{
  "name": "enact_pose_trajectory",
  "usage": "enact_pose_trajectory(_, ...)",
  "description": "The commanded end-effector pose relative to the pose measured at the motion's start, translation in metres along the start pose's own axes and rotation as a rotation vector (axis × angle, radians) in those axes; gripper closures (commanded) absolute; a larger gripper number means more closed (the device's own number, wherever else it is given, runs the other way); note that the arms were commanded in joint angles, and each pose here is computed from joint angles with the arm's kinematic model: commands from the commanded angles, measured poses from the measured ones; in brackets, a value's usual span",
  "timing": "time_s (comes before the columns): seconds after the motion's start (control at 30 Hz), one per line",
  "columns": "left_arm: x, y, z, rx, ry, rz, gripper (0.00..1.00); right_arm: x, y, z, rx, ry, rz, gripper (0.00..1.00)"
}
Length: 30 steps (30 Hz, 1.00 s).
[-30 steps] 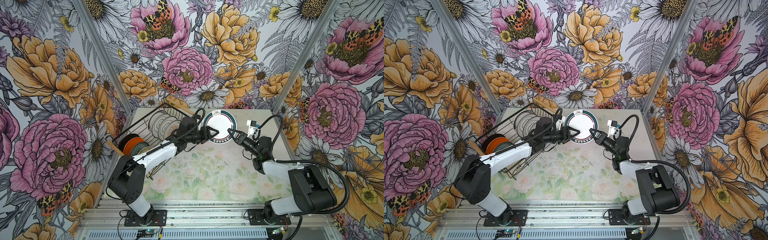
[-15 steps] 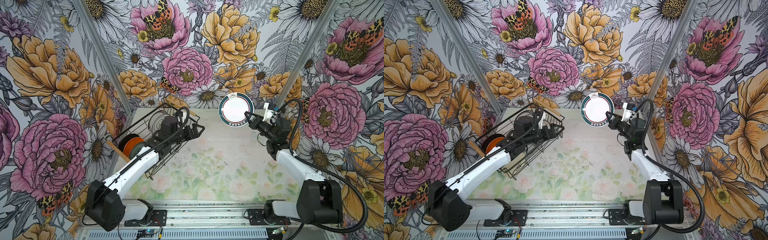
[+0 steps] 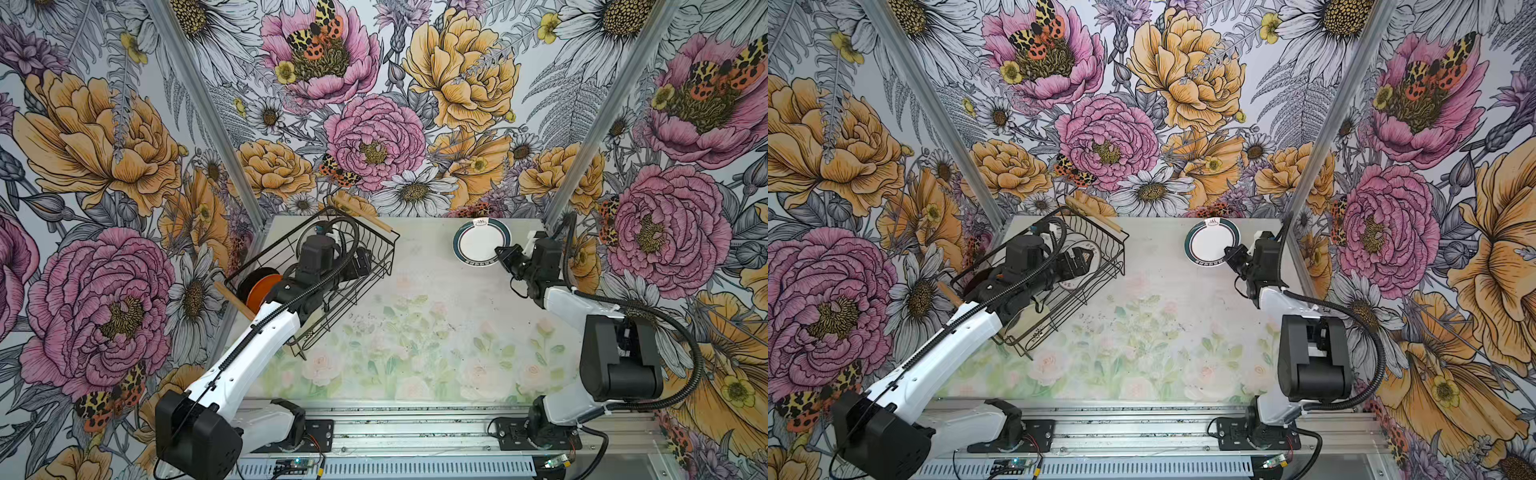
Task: Unload the plates from the dish rack
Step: 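Lower the plate onto the table with the right gripper, left gripper returning to rack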
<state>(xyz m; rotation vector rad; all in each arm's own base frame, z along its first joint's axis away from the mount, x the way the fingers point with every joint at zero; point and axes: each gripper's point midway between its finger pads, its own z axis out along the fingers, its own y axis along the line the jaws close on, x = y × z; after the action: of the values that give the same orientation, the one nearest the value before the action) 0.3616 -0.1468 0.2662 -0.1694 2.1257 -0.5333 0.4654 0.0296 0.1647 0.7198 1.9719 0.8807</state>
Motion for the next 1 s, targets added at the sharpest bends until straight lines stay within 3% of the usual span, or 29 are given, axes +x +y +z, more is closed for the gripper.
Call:
enact_pose_trajectory(0.0,-0.010,0.019,-0.001,-0.120,-0.044,0.042,0.01,-0.016,0.015,0.015,-0.054,-0.026,0.061,1.00)
enact_pose_trajectory(0.23,-0.027,0.043,-0.015,-0.246,-0.147,-0.002,0.01,-0.004,-0.015,0.057,-0.029,0.035,0.155,1.00)
enact_pose_trajectory(0.3,-0.024,0.042,-0.010,-0.207,-0.118,0.019,0.01,-0.003,-0.021,0.066,-0.025,0.039,0.166,1.00)
enact_pose_trajectory(0.47,-0.022,0.056,-0.008,-0.295,-0.126,0.048,0.01,0.005,-0.034,0.081,-0.013,0.049,0.179,1.00)
enact_pose_trajectory(0.67,-0.019,0.056,-0.014,-0.301,-0.118,0.130,0.01,0.017,-0.049,0.093,0.015,0.068,0.202,1.00)
enact_pose_trajectory(0.97,-0.013,0.057,-0.006,-0.296,-0.084,0.116,0.01,0.024,-0.058,0.101,0.029,0.076,0.216,1.00)
